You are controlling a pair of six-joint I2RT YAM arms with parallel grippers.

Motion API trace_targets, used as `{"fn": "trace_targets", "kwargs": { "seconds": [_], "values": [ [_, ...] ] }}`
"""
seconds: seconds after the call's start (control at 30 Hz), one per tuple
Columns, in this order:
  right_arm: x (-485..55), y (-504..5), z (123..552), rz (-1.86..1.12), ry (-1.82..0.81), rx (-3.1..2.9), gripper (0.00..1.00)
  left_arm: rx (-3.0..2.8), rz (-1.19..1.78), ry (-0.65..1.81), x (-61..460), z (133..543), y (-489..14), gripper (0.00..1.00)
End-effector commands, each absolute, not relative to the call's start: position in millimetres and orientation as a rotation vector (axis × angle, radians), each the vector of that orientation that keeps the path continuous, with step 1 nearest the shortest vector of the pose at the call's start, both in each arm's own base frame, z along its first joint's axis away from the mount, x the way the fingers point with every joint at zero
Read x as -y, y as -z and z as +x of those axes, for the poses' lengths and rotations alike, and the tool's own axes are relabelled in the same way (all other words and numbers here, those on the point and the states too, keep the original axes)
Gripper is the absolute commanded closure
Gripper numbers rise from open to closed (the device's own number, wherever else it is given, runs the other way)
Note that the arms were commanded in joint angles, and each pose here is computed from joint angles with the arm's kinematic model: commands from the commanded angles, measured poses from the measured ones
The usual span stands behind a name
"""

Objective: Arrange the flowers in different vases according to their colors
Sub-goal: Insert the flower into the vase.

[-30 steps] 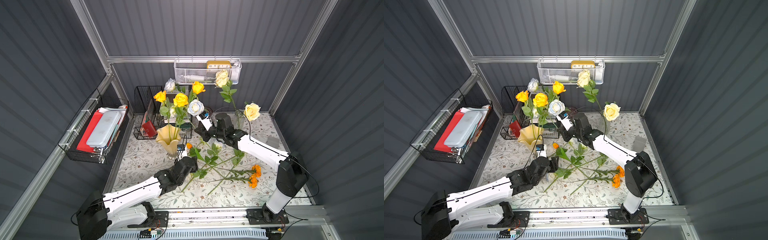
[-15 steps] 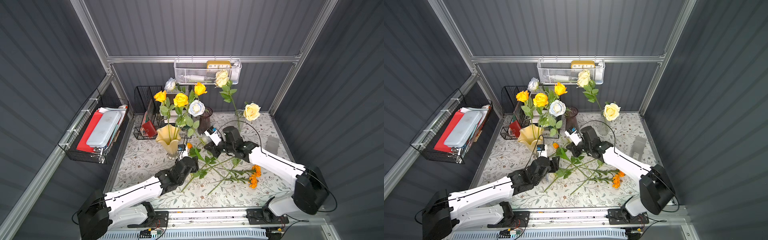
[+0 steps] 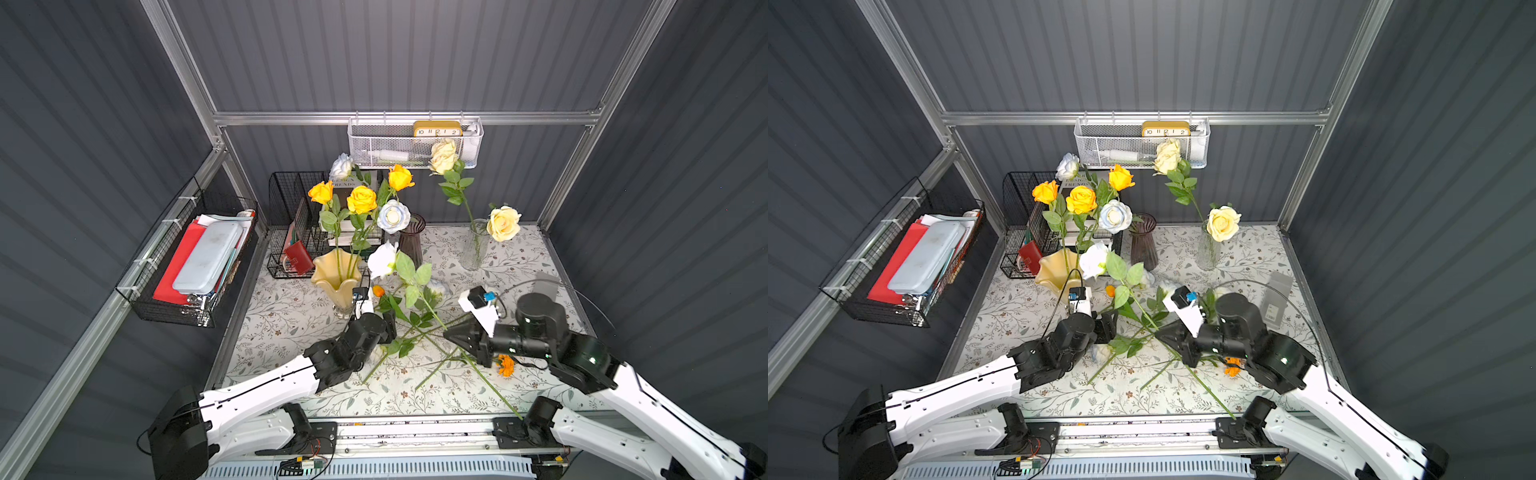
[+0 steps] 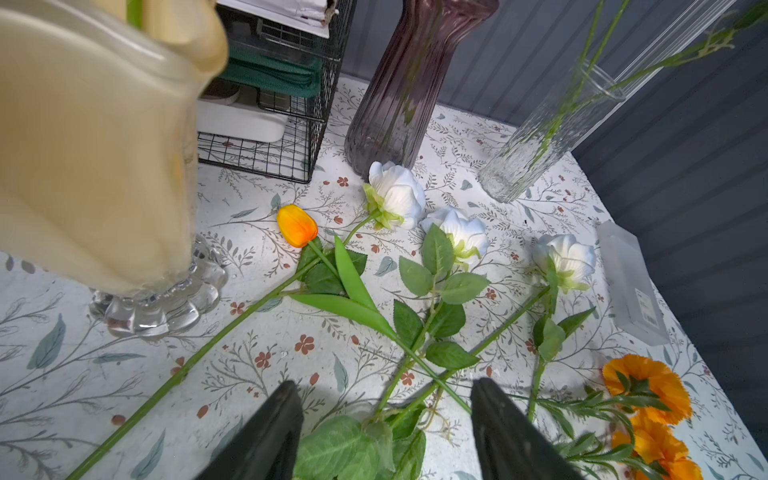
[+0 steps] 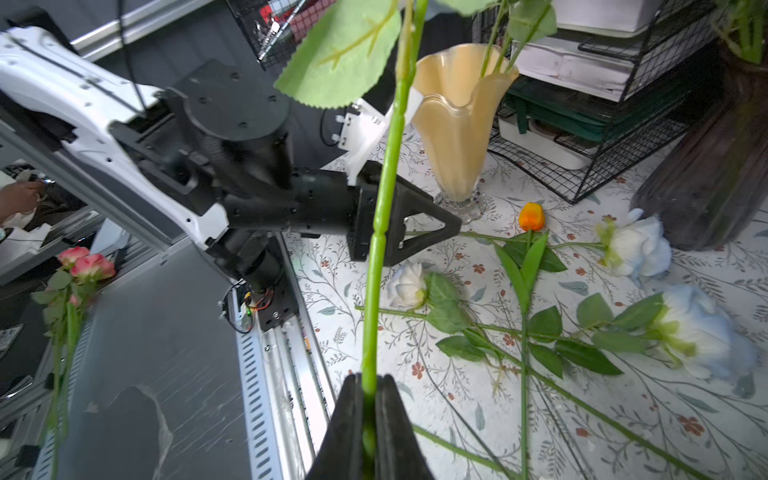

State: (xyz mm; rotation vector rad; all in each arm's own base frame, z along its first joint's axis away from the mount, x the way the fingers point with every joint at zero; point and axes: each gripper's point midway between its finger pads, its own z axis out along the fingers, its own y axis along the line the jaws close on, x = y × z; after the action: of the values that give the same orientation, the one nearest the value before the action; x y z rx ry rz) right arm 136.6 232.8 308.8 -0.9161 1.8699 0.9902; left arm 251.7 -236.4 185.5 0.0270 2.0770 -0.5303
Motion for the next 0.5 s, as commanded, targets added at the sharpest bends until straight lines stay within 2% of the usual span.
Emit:
{"fn": "trace_targets", "kwargs": {
  "seconds": [0.0, 0.1, 0.17, 0.33, 0.4, 0.47],
  "values": [
    [-216, -338, 114, -0.898, -1.038, -1.858, 1.00, -2.073, 0.039, 0.507, 231, 251, -189, 0.32],
    [-208, -392, 116, -0.853, -1.005, -1.652, 1.00, -2.063, 0.038, 0.515, 230, 251, -192, 0.32],
    [-205, -429, 135, -0.795, -0.903, -1.521, 1.00, -2.054, 0.044, 0.520, 231, 251, -193, 0.31],
    [-211, -523, 242, -0.519, -0.444, -1.282, 1.00, -2.055, 0.059, 0.509, 234, 253, -192, 0.32],
    [-207, -561, 271, -0.375, -0.343, -1.121, 1.00, -2.053, 0.062, 0.511, 235, 254, -190, 0.32],
    [-207, -589, 300, -0.297, -0.360, -1.053, 1.00, -2.052, 0.064, 0.513, 235, 253, -189, 0.32]
  ]
}}
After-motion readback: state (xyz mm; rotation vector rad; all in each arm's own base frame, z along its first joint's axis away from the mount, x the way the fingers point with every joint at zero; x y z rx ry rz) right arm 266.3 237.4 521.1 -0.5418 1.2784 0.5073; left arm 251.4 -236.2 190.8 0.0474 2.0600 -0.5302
